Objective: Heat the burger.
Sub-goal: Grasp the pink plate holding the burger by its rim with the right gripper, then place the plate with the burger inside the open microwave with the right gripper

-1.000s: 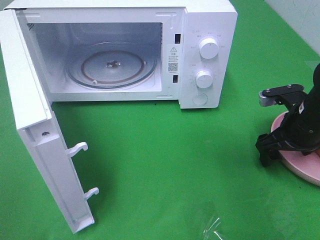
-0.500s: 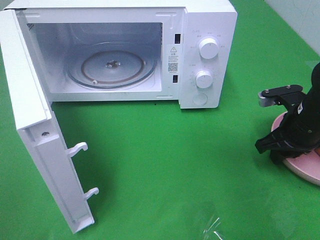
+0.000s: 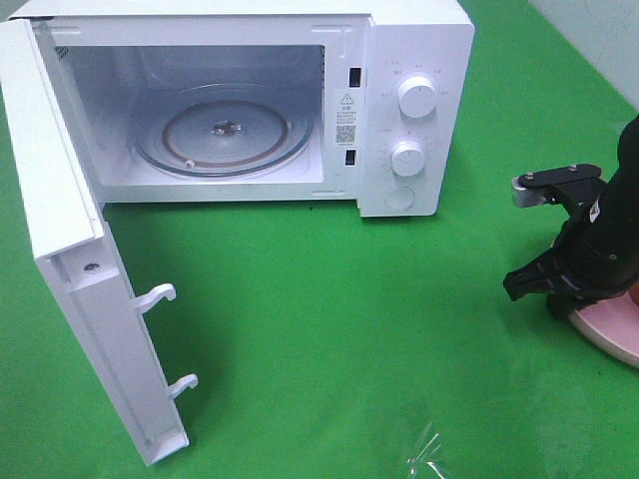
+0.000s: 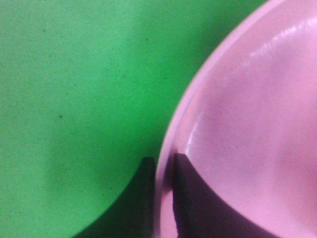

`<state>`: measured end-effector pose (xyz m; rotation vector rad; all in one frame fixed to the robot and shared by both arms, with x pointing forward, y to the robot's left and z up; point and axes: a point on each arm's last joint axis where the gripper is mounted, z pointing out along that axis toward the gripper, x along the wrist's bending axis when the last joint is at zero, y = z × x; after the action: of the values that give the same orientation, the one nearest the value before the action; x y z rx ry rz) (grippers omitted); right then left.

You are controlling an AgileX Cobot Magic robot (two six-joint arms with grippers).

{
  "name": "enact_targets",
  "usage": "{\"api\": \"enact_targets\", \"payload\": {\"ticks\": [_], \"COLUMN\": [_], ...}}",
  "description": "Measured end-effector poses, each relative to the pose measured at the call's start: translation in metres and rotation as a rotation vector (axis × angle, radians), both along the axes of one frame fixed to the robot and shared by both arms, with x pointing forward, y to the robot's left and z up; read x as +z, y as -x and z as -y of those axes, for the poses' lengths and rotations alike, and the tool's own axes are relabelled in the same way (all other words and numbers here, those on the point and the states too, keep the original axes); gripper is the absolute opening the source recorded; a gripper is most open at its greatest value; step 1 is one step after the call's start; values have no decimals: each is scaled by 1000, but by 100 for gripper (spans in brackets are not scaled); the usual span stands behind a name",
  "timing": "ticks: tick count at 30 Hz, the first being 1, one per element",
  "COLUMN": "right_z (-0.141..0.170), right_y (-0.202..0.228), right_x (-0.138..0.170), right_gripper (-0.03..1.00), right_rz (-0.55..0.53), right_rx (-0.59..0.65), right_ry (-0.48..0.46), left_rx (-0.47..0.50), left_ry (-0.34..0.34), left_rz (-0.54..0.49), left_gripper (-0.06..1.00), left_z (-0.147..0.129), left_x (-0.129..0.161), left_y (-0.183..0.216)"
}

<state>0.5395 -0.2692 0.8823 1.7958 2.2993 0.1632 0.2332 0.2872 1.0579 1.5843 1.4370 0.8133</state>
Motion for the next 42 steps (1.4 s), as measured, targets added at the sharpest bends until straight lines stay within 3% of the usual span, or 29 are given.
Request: {"api": "enact_targets", "payload": {"ticks": [9,14,30,42], "right_z": [-14,-21,-39,-57], "right_y": [3,13,34,65], "right_x": [2,14,19,27], "right_gripper": [7,3,4,4], "right_rz": [-8,-12,-69,-32], "right_rx": [33,21,25,82], "right_ry": [57,141,303,325], "left_rx": [0,0,0,0], "left_ry": [0,0,0,0], "left_rz": [0,0,0,0], "left_gripper": [97,97,97,97], "left_z": [0,0,0,0], "left_x": [0,0,0,0], "left_y": [0,0,0,0]}}
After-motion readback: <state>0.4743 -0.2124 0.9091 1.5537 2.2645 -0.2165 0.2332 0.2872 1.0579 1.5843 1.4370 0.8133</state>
